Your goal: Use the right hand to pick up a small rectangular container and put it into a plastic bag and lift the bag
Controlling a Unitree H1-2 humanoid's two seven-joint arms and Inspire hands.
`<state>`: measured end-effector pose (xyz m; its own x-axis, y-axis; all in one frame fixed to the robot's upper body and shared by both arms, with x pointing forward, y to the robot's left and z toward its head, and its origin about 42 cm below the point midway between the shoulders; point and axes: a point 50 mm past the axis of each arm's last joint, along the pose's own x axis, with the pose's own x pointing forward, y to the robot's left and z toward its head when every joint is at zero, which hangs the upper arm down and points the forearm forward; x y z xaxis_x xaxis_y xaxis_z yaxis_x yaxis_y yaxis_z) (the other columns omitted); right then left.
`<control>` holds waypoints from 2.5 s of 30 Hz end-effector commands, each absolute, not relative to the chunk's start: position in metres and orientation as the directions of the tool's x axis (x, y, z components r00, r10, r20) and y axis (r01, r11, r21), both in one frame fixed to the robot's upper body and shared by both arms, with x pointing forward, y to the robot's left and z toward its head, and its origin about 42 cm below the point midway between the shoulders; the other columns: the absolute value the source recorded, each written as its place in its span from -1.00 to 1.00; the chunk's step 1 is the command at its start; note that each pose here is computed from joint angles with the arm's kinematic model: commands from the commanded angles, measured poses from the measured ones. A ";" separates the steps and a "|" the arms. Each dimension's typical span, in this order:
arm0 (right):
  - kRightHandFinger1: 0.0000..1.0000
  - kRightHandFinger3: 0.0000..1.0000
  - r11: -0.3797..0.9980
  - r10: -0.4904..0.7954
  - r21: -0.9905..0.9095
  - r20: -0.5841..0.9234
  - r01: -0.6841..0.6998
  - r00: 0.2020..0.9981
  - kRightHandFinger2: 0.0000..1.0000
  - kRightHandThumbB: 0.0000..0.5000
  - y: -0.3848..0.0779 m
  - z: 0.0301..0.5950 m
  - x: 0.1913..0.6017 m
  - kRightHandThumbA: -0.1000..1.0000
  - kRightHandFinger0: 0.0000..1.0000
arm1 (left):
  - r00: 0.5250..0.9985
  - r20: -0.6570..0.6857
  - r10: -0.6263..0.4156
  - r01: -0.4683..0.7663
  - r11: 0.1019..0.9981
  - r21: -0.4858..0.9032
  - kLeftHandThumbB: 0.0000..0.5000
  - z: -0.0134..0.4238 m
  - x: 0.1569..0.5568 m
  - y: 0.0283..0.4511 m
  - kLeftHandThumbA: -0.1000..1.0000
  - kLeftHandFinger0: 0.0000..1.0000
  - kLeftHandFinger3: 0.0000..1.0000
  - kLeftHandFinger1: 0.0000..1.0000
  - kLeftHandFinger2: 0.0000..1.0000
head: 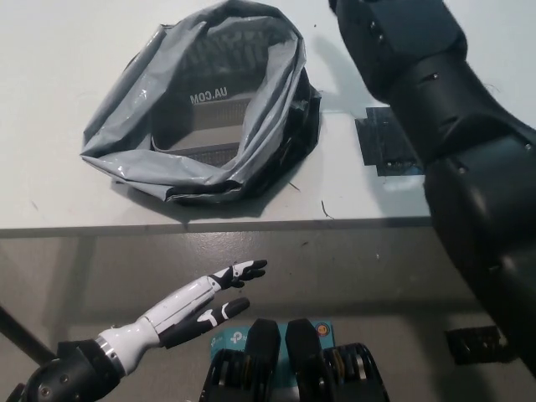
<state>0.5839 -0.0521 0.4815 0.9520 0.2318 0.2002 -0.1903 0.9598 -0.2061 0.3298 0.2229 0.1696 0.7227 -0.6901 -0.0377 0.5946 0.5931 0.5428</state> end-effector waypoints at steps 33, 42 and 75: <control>1.00 1.00 0.980 0.033 -0.084 0.963 0.180 0.269 1.00 -0.08 -0.190 0.332 0.265 1.00 1.00 | 0.844 0.440 -0.307 0.179 0.934 0.308 -0.02 0.231 0.369 0.249 1.00 1.00 1.00 1.00 1.00; 1.00 1.00 0.974 0.054 -0.181 0.776 0.140 0.628 1.00 -0.23 -0.185 0.229 0.315 1.00 1.00 | 0.866 0.384 -0.319 0.202 0.927 0.315 -0.02 0.203 0.353 0.249 1.00 1.00 1.00 1.00 1.00; 1.00 1.00 0.990 0.039 -0.137 0.424 0.021 0.905 1.00 -0.14 -0.203 0.112 0.243 0.99 1.00 | 0.957 0.217 -0.191 0.147 0.968 0.204 0.27 0.107 0.265 0.257 1.00 1.00 1.00 1.00 1.00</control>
<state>0.2316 -0.2067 0.0886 0.9515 0.0806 0.2970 -0.0050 0.9690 -0.2470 0.2488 0.2514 0.0901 0.9616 -0.2607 0.0860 0.2374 0.9470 0.2162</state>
